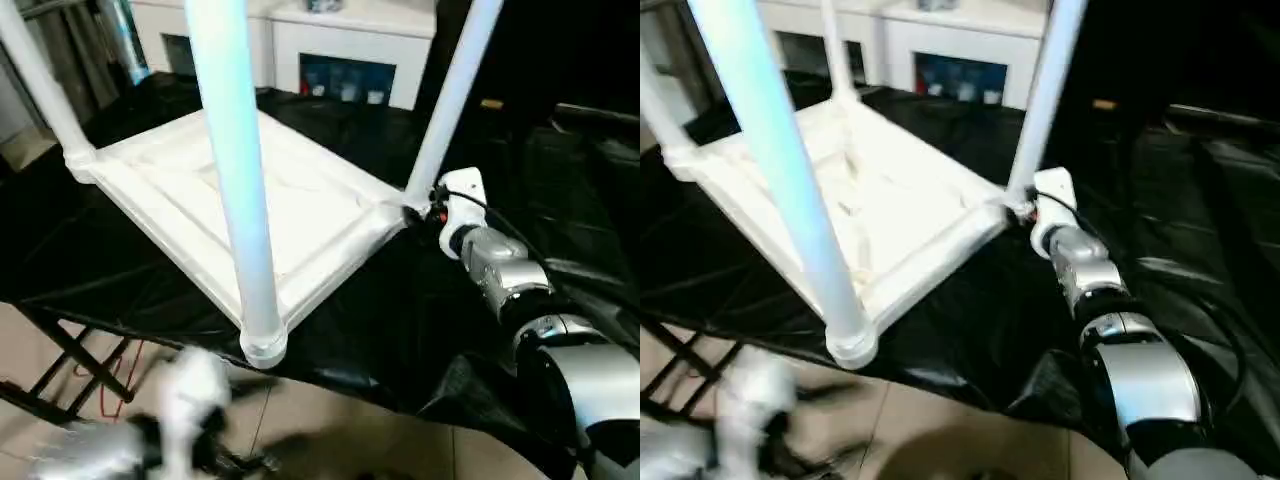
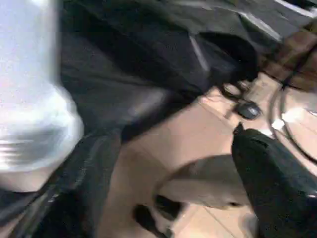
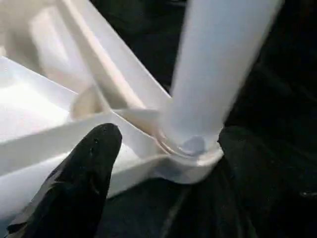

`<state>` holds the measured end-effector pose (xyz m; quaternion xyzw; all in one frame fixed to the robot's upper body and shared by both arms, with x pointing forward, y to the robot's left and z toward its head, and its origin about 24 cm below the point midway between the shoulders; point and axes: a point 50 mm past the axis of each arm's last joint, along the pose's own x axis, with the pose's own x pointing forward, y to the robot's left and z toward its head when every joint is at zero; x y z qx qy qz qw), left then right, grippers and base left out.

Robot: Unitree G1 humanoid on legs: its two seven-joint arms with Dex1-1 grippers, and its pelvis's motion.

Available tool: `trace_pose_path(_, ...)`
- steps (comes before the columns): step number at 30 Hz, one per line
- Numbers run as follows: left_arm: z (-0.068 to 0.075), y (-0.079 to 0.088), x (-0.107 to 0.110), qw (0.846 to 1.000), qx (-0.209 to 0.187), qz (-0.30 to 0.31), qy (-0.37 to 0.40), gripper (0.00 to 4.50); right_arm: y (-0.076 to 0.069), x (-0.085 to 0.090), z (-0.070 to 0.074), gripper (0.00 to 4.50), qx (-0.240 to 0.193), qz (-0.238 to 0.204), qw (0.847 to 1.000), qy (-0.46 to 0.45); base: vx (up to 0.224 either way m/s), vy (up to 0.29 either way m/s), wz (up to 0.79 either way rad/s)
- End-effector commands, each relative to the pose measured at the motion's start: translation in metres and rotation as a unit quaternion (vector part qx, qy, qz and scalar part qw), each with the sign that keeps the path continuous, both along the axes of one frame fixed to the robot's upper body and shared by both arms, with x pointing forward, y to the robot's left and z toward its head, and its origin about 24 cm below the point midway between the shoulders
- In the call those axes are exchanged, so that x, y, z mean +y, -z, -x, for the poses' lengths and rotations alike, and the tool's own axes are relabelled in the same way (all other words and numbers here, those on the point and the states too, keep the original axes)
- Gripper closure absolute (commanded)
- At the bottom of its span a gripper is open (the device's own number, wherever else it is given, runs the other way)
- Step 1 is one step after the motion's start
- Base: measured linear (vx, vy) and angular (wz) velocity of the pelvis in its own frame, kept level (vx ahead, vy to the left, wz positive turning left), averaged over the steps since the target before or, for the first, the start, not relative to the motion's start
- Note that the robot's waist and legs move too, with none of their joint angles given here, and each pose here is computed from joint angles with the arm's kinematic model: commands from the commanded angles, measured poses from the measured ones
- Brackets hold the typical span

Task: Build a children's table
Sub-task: Rotate table base

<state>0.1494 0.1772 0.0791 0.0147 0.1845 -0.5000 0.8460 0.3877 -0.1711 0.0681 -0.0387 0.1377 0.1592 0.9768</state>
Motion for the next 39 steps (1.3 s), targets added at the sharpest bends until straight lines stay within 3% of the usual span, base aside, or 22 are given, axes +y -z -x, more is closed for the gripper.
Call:
trace_pose_path(1, -0.002, -0.005, 0.014, 1.000, 0.010, 0.003, -0.003, 0.11, -0.010, 0.002, -0.003, 0.81, -0.021, 0.001, 0.999, -0.025, 0.000, 0.000, 0.00)
trace_pose_path(5, -0.007, -0.013, 0.035, 1.000, 0.017, 0.000, -0.009, 0.00, -0.008, -0.003, 0.001, 0.81, -0.025, -0.001, 0.999, -0.044, 0.000, 0.000, 0.00)
trace_pose_path(8, -0.023, -0.024, 0.043, 0.999, -0.022, 0.003, -0.030, 0.00, 0.002, -0.007, 0.011, 0.81, -0.011, -0.003, 0.997, -0.080, 0.000, 0.000, 0.00)
trace_pose_path(14, -0.056, -0.033, 0.026, 0.994, -0.085, 0.050, -0.049, 0.00, 0.032, 0.003, 0.038, 0.81, 0.035, 0.011, 0.987, -0.157, 0.000, 0.000, 0.00)
trace_pose_path(17, -0.059, -0.033, 0.024, 0.994, -0.087, 0.051, -0.048, 0.00, 0.035, 0.005, 0.040, 0.81, 0.038, 0.011, 0.986, -0.160, 0.000, 0.000, 0.00)
trace_pose_path(19, -0.076, -0.031, 0.003, 0.991, -0.094, 0.091, -0.035, 0.00, 0.048, 0.014, 0.045, 0.81, 0.051, 0.016, 0.988, -0.142, 0.000, 0.000, 0.00)
trace_pose_path(21, -0.082, -0.032, -0.005, 0.989, -0.096, 0.107, -0.030, 0.00, 0.051, 0.018, 0.046, 0.81, 0.055, 0.018, 0.989, -0.135, 0.000, 0.000, 0.00)
trace_pose_path(23, -0.082, -0.032, -0.005, 0.989, -0.096, 0.107, -0.030, 0.00, 0.051, 0.018, 0.046, 0.81, 0.055, 0.018, 0.989, -0.135, 0.000, 0.000, 0.00)
trace_pose_path(26, -0.109, -0.022, -0.037, 0.987, -0.104, 0.121, -0.020, 0.00, 0.053, 0.035, 0.043, 0.81, 0.054, 0.014, 0.992, -0.114, 0.000, 0.000, 0.00)
trace_pose_path(29, -0.122, -0.017, -0.054, 0.987, -0.106, 0.118, -0.016, 0.00, 0.053, 0.044, 0.042, 0.81, 0.057, 0.019, 0.992, -0.115, 0.000, 0.000, 0.00)
trace_pose_path(33, -0.130, -0.013, -0.073, 0.988, -0.106, 0.116, -0.001, 0.00, 0.055, 0.047, 0.042, 0.81, 0.061, 0.024, 0.992, -0.112, 0.000, 0.000, 0.00)
trace_pose_path(37, -0.147, -0.009, -0.115, 0.987, -0.109, 0.112, 0.023, 0.00, 0.055, 0.043, 0.039, 0.81, 0.061, 0.030, 0.995, -0.078, 0.000, 0.000, 0.00)
trace_pose_path(39, -0.147, -0.009, -0.115, 0.987, -0.109, 0.112, 0.023, 0.00, 0.055, 0.043, 0.039, 0.81, 0.061, 0.030, 0.995, -0.078, 0.000, 0.000, 0.00)
